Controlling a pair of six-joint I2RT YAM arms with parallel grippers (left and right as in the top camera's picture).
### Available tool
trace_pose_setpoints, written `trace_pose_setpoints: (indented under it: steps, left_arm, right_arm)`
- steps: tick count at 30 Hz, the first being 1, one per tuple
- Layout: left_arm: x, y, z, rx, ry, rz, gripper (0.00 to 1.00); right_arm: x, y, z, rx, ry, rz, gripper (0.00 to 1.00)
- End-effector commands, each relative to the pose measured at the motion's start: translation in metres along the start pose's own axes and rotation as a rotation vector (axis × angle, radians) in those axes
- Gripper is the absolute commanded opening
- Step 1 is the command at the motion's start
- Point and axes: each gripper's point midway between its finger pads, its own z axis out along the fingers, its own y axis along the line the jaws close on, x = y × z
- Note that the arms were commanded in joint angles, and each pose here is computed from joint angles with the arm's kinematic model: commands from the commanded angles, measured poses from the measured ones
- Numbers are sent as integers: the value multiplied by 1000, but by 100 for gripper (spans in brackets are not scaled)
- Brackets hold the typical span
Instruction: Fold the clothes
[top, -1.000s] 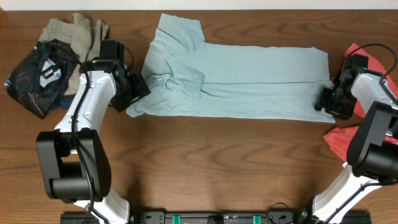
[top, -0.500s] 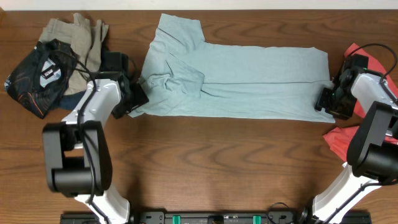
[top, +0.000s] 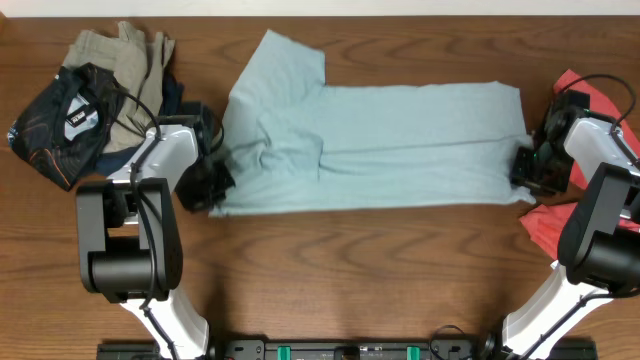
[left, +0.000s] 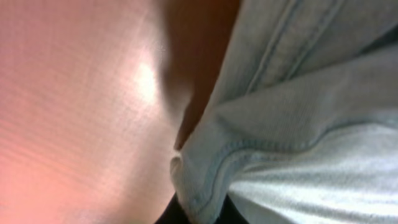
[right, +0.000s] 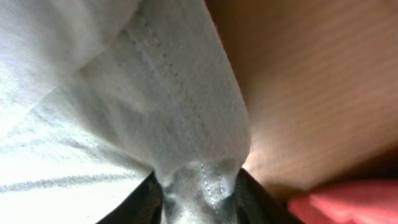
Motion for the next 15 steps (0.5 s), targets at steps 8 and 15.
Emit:
trace_pose_setpoints:
  steps: [8,15]
  left_arm:
    - [44,41,2,-132,211,-31,6]
    - [32,35,-32,-68,101,19,13]
  right_arm:
    - [42,-48,0,202,157,121,38]
    - [14,-36,-32,118,33,112,43]
